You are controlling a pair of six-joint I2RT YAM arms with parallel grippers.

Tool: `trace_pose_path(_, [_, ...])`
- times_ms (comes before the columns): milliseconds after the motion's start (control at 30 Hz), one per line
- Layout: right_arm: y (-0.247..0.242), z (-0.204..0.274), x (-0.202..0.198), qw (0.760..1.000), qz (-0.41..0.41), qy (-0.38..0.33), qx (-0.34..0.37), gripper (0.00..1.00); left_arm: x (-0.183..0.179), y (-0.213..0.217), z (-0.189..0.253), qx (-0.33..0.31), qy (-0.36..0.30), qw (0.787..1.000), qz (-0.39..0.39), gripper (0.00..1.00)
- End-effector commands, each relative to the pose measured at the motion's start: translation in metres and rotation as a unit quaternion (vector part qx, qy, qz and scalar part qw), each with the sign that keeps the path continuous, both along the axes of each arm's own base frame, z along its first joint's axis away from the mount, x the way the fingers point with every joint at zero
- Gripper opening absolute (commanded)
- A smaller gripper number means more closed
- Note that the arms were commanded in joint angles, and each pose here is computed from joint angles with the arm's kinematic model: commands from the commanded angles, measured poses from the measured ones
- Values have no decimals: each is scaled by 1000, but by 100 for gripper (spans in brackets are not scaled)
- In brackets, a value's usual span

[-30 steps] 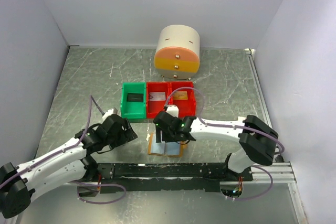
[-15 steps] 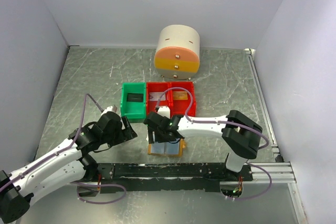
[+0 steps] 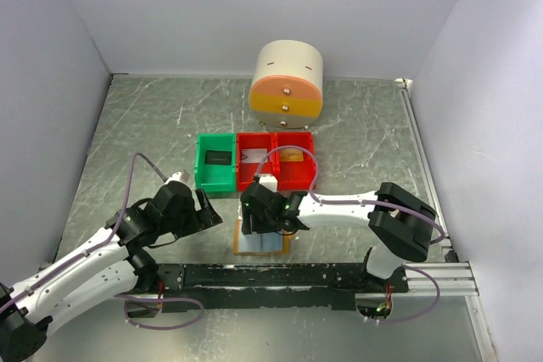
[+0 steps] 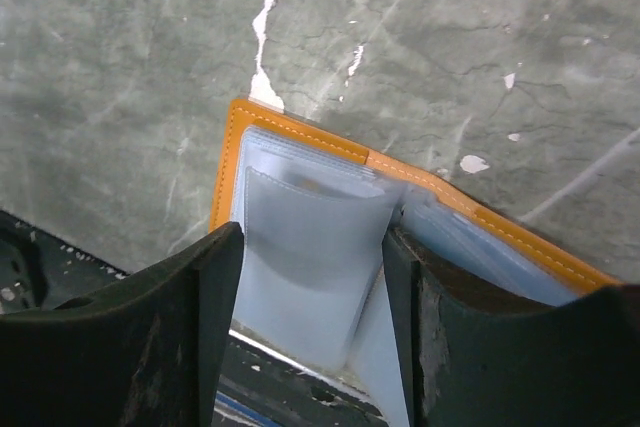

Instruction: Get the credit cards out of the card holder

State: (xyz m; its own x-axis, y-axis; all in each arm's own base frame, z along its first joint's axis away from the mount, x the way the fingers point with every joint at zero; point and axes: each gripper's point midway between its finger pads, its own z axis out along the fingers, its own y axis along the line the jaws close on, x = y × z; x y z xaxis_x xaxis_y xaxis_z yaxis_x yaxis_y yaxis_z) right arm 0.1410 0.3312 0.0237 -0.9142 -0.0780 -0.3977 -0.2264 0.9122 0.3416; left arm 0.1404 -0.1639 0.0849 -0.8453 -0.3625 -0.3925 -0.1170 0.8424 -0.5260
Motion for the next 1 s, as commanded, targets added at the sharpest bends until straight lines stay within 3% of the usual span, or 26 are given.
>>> trace_pose_path(0, [3,-9,-14,999,11,37,36,58,-2,-10,6,-21,2,999,-25,89])
trace_pose_path(200, [1,-11,-15,997,13,47,60,50,-2,-25,12,-46,-7,997,-59,88])
trace_pose_path(633, [-7,1,-14,972,-9,86,219,43,-19,-81,12,-180,-1,967,-178,86])
trace_pose_path(967, [-17,-6,-15,964,-26,102,243,43,-29,-106,1,-253,13,941,-223,84])
